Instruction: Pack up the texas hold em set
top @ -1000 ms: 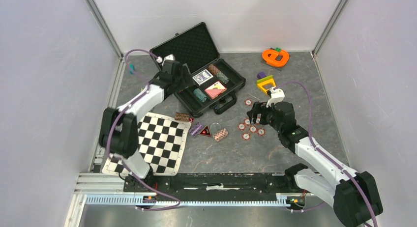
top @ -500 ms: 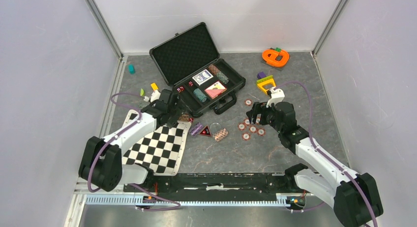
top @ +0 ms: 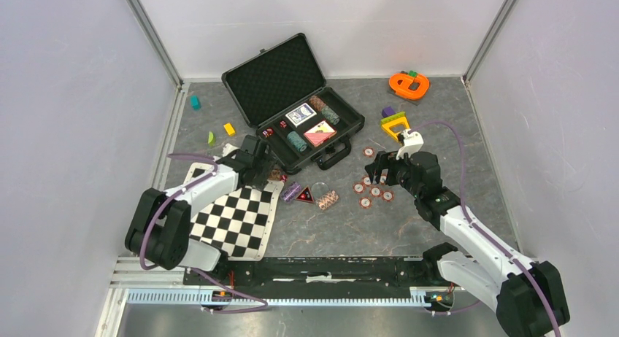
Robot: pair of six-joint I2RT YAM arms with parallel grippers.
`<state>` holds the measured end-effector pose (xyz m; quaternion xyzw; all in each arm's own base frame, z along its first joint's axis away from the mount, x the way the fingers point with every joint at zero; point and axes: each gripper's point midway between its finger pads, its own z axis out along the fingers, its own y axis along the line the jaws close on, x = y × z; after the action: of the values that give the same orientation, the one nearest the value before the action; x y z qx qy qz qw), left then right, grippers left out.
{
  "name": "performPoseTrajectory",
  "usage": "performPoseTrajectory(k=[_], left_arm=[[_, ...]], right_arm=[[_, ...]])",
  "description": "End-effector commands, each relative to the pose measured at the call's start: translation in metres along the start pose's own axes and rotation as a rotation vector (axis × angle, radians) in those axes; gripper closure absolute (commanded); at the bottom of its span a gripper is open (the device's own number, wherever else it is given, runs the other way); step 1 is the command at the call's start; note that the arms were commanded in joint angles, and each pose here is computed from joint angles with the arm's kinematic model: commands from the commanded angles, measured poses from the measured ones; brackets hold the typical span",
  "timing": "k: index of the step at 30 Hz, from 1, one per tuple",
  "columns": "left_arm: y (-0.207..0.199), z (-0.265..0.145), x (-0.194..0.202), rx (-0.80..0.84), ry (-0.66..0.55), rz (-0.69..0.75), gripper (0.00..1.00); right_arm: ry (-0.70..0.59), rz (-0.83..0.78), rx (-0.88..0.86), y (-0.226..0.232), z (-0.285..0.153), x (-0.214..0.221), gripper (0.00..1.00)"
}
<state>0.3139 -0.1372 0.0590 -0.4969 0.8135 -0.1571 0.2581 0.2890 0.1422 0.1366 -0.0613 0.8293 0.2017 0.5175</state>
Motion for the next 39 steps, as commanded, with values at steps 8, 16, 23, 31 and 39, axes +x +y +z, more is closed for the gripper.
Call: performPoseTrajectory(k=[8, 16, 23, 31, 39], left_arm=[[0.036, 0.030, -0.029, -0.104, -0.101, -0.229, 0.31], [0.029, 0.044, -0.026, -0.131, -0.038, -0.158, 0.32], [0.023, 0.046, -0.026, -0.125, -0.028, -0.096, 0.42], [0.015, 0.017, -0.047, -0.128, -0.094, 0.004, 0.35], [-0.004, 0.019, -0.040, -0.055, -0.048, 0.041, 0.38]], right_arm=[[-0.034, 0.010, -0.046, 0.011, 0.001, -0.009, 0.11], [-0.034, 0.008, -0.038, 0.010, 0.002, -0.009, 0.11], [-0.036, 0.004, -0.026, 0.008, 0.001, -0.010, 0.11], [-0.024, 0.006, -0.032, 0.008, 0.003, -0.006, 0.11], [-0.023, 0.012, -0.045, 0.011, 0.004, -0.006, 0.11]])
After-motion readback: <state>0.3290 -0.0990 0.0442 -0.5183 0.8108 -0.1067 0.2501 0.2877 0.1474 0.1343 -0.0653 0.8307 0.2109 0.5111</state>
